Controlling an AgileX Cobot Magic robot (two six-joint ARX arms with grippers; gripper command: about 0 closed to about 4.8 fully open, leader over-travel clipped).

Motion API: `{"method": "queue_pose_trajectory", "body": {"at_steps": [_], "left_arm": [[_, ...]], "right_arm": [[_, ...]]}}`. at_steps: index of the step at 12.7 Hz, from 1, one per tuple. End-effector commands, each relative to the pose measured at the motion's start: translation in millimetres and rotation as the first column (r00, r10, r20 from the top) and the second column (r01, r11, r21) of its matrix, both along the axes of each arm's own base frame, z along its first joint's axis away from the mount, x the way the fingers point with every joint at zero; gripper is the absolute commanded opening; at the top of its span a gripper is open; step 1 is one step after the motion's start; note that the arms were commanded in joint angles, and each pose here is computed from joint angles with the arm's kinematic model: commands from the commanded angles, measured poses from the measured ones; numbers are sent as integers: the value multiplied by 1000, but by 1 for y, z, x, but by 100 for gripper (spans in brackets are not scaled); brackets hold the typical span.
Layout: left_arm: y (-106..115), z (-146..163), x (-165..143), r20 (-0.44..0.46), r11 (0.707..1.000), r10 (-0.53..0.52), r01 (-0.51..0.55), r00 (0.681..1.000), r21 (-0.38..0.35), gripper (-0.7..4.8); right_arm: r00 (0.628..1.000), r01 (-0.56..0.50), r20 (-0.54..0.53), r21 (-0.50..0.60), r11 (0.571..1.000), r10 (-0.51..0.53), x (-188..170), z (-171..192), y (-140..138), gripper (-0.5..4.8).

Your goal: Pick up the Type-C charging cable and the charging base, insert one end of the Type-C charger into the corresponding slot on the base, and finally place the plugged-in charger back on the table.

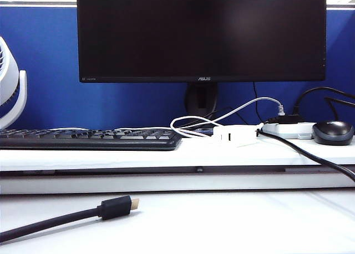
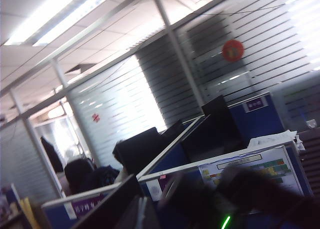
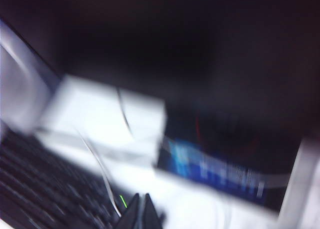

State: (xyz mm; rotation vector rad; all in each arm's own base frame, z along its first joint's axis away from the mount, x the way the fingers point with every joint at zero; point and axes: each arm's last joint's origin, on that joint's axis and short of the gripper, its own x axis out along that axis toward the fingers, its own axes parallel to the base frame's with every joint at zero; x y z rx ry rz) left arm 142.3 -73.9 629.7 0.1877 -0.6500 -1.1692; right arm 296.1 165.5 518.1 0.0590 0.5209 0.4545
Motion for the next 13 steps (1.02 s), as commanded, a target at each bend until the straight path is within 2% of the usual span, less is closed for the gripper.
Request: {"method": "queue_pose_trajectory", "body": {"at_steps": [1, 3, 4, 6, 7, 9, 11, 13], "left_arm": [[35, -13, -75, -173, 935, 351, -353, 920, 18, -6], [57, -33, -126, -204, 856, 518, -504, 831, 120, -6], [63, -39, -140, -219, 835, 550, -530, 806, 144, -6], [82, -66, -185, -292, 770, 639, -592, 712, 240, -6], [87, -77, -199, -316, 758, 653, -588, 688, 283, -6], [97, -95, -225, -343, 732, 681, -592, 647, 336, -6], [103, -107, -241, -359, 740, 672, -596, 648, 311, -6], [107, -123, -252, -362, 735, 678, -602, 640, 312, -6]], "right_arm": [[940, -114, 329, 57, 992, 89, -108, 74, -57, -6], [944, -131, 311, 55, 990, 107, -104, 71, -54, -6], [948, -148, 293, 52, 988, 127, -101, 69, -50, -6], [964, -177, 202, 10, 984, 172, -86, 54, -29, -6], [971, -179, 163, -4, 984, 177, -77, 47, -23, -6], [971, -216, 105, -23, 976, 217, -72, 36, -8, -6], [953, -268, 144, -9, 963, 266, -97, 46, -7, -6], [927, -317, 216, 8, 949, 308, -136, 62, -14, -6]]}}
